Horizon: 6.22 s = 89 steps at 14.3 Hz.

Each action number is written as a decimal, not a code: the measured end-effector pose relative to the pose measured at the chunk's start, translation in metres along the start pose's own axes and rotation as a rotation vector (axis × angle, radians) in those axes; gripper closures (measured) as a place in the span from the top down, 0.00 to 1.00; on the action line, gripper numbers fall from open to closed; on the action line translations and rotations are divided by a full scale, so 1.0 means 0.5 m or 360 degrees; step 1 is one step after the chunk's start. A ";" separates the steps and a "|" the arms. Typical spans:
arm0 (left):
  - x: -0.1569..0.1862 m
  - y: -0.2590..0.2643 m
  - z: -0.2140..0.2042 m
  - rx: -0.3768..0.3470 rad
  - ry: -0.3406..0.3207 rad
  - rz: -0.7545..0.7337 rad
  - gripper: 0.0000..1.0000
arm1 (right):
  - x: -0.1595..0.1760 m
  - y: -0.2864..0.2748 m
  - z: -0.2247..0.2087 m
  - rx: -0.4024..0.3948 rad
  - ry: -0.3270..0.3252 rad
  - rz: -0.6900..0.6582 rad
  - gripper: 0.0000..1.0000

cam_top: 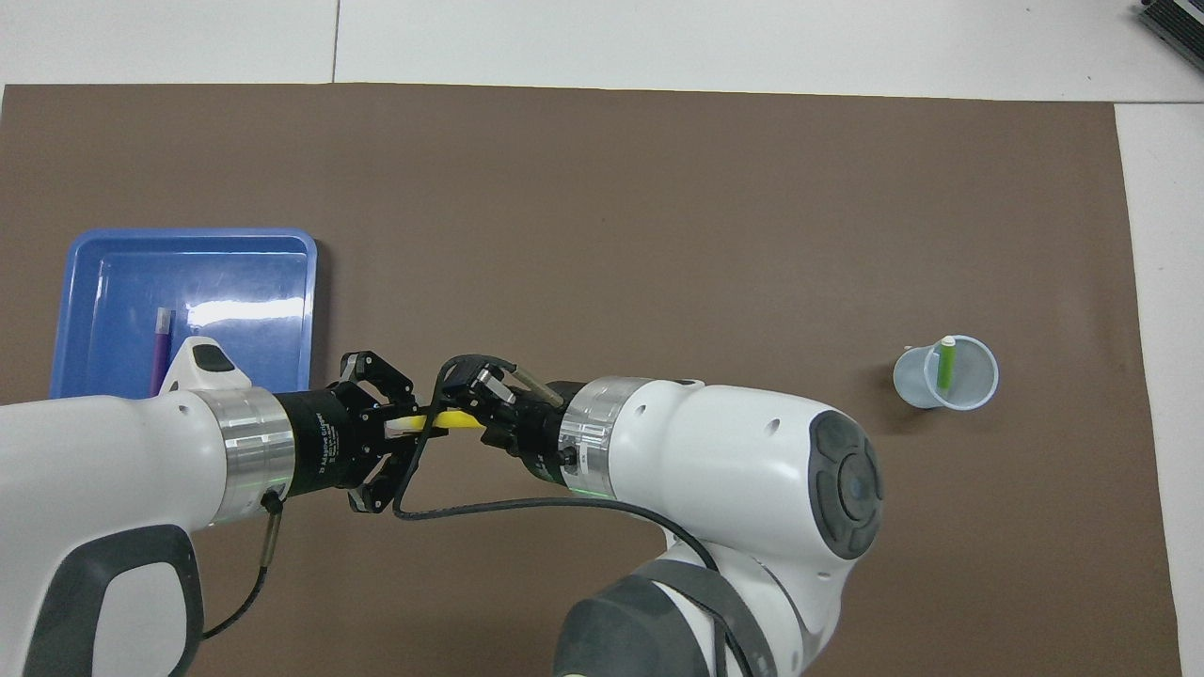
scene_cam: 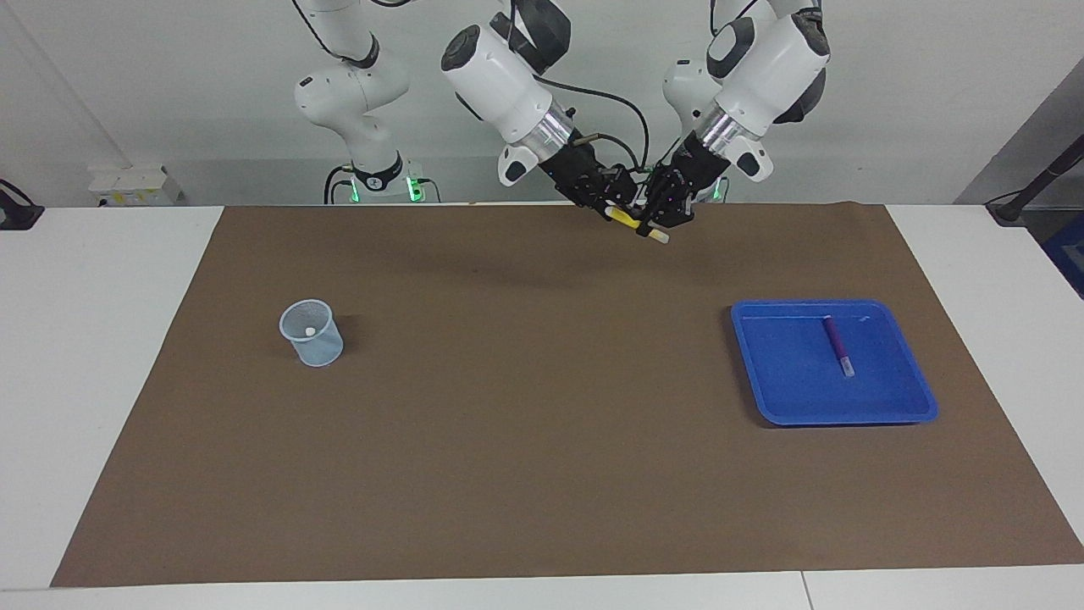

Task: Transfer and insert pens with both arms
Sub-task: 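Grasp the yellow pen with the right gripper and open the left gripper, then insert the yellow pen into the white cup with the right gripper, then reach the left gripper to the purple pen in the tray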

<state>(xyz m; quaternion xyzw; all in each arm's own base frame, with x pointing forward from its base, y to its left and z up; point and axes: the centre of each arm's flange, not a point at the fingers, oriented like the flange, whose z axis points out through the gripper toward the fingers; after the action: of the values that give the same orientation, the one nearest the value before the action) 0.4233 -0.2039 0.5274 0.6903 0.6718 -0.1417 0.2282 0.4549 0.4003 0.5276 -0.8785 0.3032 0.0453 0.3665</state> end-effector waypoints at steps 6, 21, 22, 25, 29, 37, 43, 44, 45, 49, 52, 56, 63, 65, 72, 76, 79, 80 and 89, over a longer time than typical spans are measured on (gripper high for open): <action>0.002 0.001 -0.002 -0.0005 -0.0002 -0.0007 0.16 | -0.001 0.005 0.004 -0.0016 -0.0009 0.0001 0.32; -0.003 -0.003 -0.004 -0.0006 -0.0003 0.0024 0.49 | 0.031 0.026 0.000 -0.0132 -0.0073 -0.0149 0.19; -0.003 -0.003 -0.004 -0.0006 -0.0003 0.0024 0.50 | 0.051 0.033 -0.008 -0.0163 -0.0082 -0.0204 0.19; -0.001 -0.002 -0.004 -0.0002 -0.0002 0.0107 0.40 | 0.119 0.066 -0.038 -0.0326 -0.0101 -0.0461 0.19; 0.050 0.001 -0.018 0.0094 0.0001 0.0490 0.40 | 0.210 0.113 -0.105 -0.0548 -0.0187 -0.0883 0.19; 0.207 0.004 -0.085 0.0322 0.0100 0.1442 0.41 | 0.405 0.238 -0.323 -0.1096 -0.0493 -0.1759 0.19; 0.361 0.001 -0.169 0.0504 0.0200 0.2019 0.41 | 0.459 0.246 -0.378 -0.1624 -0.0647 -0.2449 0.19; 0.372 0.001 -0.177 0.0536 0.0226 0.2078 0.40 | 0.475 0.256 -0.381 -0.1641 -0.0636 -0.2490 0.19; 0.383 0.001 -0.184 0.0564 0.0248 0.2131 0.40 | 0.493 0.270 -0.386 -0.1638 -0.0625 -0.2516 0.19; 0.449 0.004 -0.222 0.0610 0.0326 0.2289 0.42 | 0.535 0.332 -0.390 -0.1621 -0.0634 -0.2486 0.19; 0.495 0.020 -0.224 0.0658 0.0396 0.2368 0.40 | 0.538 0.371 -0.378 -0.1538 -0.0629 -0.2440 0.19; 0.537 0.056 -0.187 0.0702 0.0406 0.2455 0.42 | 0.534 0.407 -0.373 -0.1479 -0.0627 -0.2370 0.19; 0.667 0.132 -0.087 0.0673 0.0476 0.2453 0.50 | 0.567 0.487 -0.354 -0.1471 -0.0551 -0.2335 0.19; 0.693 0.146 -0.066 0.0663 0.0499 0.2445 0.50 | 0.567 0.493 -0.345 -0.1456 -0.0531 -0.2343 0.19; 0.754 0.191 0.005 0.0639 0.0555 0.2446 0.50 | 0.568 0.517 -0.315 -0.1411 -0.0472 -0.2361 0.20; 0.786 0.212 0.044 0.0628 0.0582 0.2446 0.50 | 0.571 0.514 -0.313 -0.1414 -0.0421 -0.2385 0.38; 0.796 0.224 0.055 0.0626 0.0588 0.2446 0.50 | 0.571 0.514 -0.313 -0.1414 -0.0420 -0.2385 0.49; 0.799 0.227 0.057 0.0622 0.0594 0.2447 0.50 | 0.570 0.514 -0.313 -0.1414 -0.0422 -0.2385 0.59; 0.822 0.237 0.086 0.0609 0.0631 0.2455 0.31 | 0.525 0.393 -0.389 -0.1394 -0.0563 -0.2343 0.60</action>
<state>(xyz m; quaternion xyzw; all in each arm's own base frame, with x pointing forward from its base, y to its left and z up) 0.5691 0.1296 0.2990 0.9976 0.0001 0.0678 0.0168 0.5290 0.0312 0.4686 -0.8929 -0.4472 0.0452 -0.0263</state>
